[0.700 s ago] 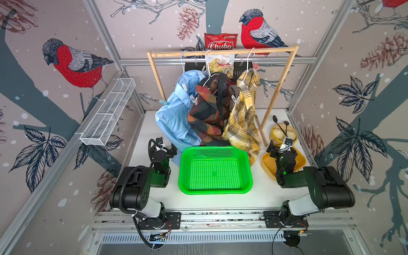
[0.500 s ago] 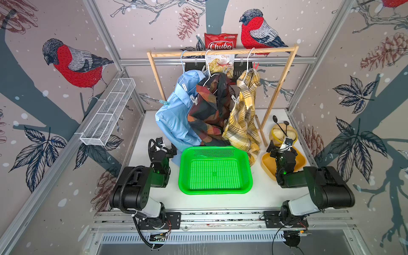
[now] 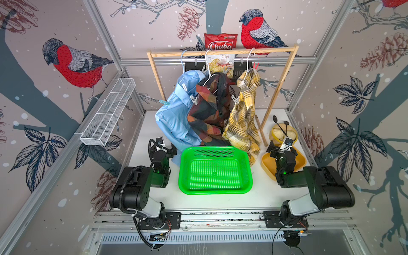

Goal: Remove the clothespins securing long-sleeve shirts to the hanger
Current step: Pick up the hanger from the clothesline.

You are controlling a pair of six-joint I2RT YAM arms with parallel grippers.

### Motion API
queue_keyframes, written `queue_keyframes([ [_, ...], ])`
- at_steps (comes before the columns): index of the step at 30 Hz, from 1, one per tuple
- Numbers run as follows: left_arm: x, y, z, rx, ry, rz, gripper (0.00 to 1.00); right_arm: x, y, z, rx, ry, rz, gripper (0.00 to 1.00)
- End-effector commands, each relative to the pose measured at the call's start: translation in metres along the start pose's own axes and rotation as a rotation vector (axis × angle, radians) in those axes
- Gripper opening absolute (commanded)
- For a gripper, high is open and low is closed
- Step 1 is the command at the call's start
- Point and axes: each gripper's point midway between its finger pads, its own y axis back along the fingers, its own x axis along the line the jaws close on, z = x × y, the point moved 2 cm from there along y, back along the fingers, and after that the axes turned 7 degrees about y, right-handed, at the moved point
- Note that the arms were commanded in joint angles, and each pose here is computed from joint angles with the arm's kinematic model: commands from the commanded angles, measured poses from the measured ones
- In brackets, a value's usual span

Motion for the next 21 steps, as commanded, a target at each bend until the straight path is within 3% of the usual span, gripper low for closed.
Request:
queue_keyframes([
  [1, -0.0023, -0.0003, 0.0078, -0.032, 0.0, -0.009, 1.0, -0.0014, 0.0001, 0.007, -0.03, -0.004, -0.009, 1.0],
  [18, -0.0014, -0.0023, 0.0069, -0.02, 0.004, -0.014, 1.0, -0.0006, -0.0065, 0.0048, -0.007, -0.02, 0.046, 1.0],
  [21, -0.0009, -0.0004, 0.0085, -0.029, 0.007, -0.014, 1.0, -0.0099, -0.0059, 0.0075, -0.01, -0.043, -0.018, 1.0],
])
